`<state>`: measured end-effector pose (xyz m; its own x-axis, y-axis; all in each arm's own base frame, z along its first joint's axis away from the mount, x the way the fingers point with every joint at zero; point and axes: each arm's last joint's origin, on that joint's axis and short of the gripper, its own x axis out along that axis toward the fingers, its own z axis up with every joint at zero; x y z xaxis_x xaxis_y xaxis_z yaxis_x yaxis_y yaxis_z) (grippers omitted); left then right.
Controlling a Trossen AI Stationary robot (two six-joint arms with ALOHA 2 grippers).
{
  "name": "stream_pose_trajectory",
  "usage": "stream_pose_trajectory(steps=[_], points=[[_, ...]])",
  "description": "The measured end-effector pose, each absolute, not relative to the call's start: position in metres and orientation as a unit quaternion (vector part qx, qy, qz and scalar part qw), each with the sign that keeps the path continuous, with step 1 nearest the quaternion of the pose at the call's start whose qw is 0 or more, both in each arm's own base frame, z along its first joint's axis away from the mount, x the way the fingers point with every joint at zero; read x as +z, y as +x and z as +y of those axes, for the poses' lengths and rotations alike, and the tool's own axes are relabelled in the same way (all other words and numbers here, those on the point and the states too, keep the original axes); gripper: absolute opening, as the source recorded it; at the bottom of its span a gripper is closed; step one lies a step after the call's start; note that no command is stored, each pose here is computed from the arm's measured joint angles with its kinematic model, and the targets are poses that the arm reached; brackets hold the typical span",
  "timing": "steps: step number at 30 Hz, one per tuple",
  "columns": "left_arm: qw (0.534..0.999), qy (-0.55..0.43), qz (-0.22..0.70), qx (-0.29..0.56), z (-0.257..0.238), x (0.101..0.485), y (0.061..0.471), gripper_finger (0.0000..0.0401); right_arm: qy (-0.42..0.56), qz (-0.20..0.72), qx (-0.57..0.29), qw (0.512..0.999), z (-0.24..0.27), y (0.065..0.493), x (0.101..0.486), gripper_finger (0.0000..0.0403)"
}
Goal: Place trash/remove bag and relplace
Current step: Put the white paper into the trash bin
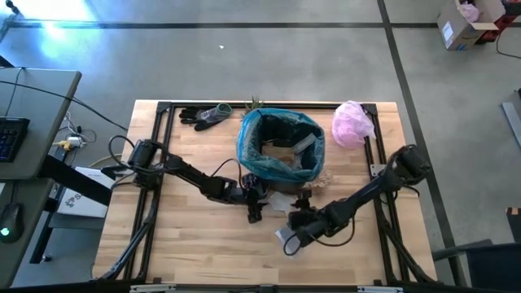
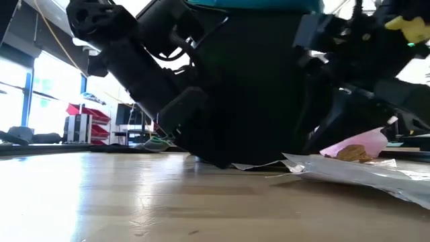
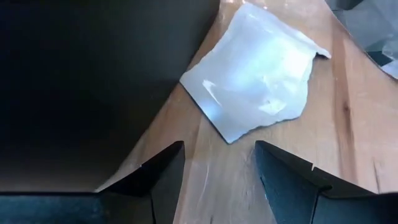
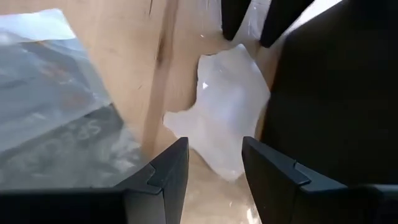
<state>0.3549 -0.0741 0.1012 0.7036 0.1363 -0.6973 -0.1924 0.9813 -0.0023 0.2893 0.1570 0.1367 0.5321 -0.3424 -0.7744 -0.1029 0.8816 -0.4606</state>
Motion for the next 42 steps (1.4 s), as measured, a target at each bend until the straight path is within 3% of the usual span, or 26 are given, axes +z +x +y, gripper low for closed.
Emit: stream_pose_trajectory(steps=[12, 35, 38, 42], points=[[0.932, -0.047, 0.349, 0.083, -0.076, 0.097, 0.361, 0.0182, -0.273, 0.513, -0.054, 0.812, 0.149, 0.300, 0.107, 0.0138], [0.938, -0.053, 0.339, 0.042, -0.088, 0.097, 0.386, 0.0182, -0.272, 0.475, -0.076, 0.833, 0.138, 0.316, 0.107, 0.0135], [0.938, -0.041, 0.341, 0.039, -0.094, 0.093, 0.390, 0.0182, -0.245, 0.479, -0.082, 0.839, 0.135, 0.317, 0.107, 0.0105], [0.936, -0.028, 0.349, 0.037, -0.098, 0.090, 0.390, 0.0182, -0.225, 0.485, -0.083, 0.841, 0.138, 0.315, 0.106, 0.0019]])
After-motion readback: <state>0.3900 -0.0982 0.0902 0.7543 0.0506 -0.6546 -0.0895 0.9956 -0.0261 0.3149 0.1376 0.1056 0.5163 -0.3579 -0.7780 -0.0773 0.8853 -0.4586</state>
